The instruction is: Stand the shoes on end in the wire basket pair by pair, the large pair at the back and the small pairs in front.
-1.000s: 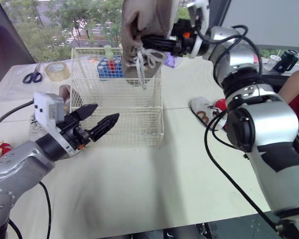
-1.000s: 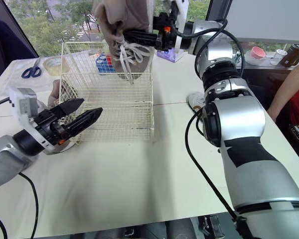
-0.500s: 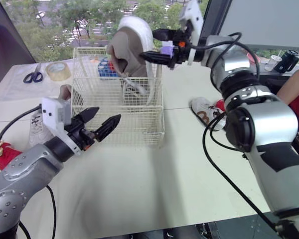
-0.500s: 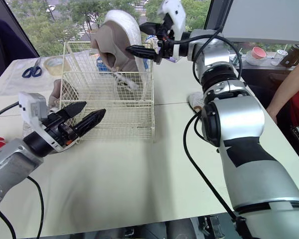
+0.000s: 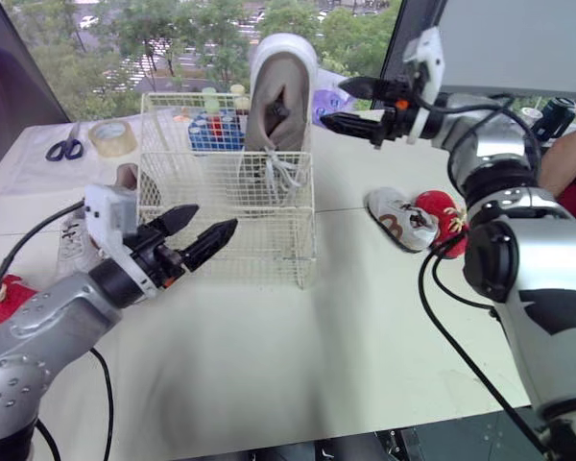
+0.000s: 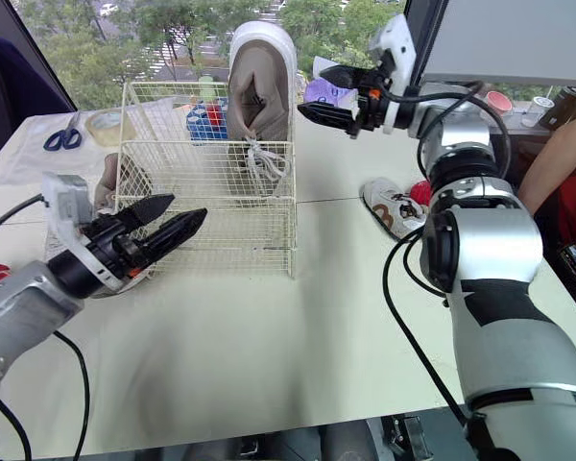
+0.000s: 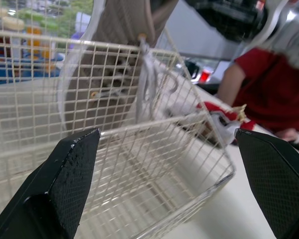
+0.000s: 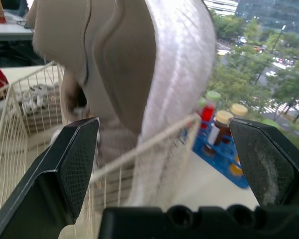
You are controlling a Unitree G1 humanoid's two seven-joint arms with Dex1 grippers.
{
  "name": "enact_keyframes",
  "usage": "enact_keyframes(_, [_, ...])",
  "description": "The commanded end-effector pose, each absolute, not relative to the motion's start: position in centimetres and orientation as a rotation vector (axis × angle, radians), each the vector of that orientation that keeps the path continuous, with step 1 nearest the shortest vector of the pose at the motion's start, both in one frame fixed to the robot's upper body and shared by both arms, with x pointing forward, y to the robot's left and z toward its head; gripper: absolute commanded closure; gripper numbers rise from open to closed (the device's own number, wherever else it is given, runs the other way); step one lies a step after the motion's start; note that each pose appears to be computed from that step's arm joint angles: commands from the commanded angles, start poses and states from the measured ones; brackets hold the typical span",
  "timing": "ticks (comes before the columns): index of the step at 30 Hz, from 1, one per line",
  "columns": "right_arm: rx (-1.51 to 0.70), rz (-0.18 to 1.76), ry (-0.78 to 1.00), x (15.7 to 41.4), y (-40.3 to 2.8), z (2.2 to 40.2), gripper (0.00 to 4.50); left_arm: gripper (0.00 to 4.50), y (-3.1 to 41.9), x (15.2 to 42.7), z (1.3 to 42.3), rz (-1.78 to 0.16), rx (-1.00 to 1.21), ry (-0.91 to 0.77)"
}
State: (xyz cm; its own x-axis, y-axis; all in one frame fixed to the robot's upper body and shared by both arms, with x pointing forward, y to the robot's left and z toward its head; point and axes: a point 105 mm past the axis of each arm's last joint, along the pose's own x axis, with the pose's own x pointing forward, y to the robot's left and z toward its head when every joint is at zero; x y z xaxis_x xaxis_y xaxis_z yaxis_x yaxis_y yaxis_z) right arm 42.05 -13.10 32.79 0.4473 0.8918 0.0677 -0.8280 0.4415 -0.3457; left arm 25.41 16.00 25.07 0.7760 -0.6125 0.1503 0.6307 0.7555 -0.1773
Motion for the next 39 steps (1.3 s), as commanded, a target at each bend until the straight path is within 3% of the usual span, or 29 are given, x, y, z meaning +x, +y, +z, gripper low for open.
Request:
enact_keyframes(1, [-0.455, 0.979, -0.370, 40.3, -16.9, 35.5, 0.01, 0.01, 22.5, 26.8, 29.3, -0.396, -0.136, -0.187])
enact_keyframes(4, [-0.553, 1.035, -0.302, 38.0, -17.3, 34.3, 0.01, 0.01, 27.1, 28.2, 30.6, -0.183, -0.031, -0.118])
enact_keyframes(9, [-0.581, 1.425, -0.082, 29.9, -11.6, 30.5, 0.01, 0.01, 30.1, 31.1, 29.9, -0.145, 0.048, 0.117])
enact_keyframes(13, [-0.627, 1.548, -0.010, 26.5, -9.1, 27.9, 0.01, 0.01, 31.4, 33.5, 28.3, -0.117, 0.111, 0.282])
enact_keyframes(22, [-0.597, 1.468, -0.049, 26.3, -8.2, 27.3, 0.01, 0.01, 33.7, 38.6, 23.3, -0.098, 0.114, 0.556])
enact_keyframes(26, [-0.562, 1.446, -0.080, 26.5, -7.8, 27.7, 0.01, 0.01, 31.0, 40.0, 19.9, -0.256, 0.018, 0.656])
enact_keyframes(32, [-0.541, 1.393, -0.105, 26.9, -7.8, 27.5, 0.01, 0.01, 30.2, 41.0, 16.2, -0.254, 0.117, 0.723])
enact_keyframes(39, [-0.521, 1.335, -0.117, 26.9, -8.3, 27.4, 0.01, 0.01, 28.9, 41.6, 16.3, -0.317, 0.148, 0.707])
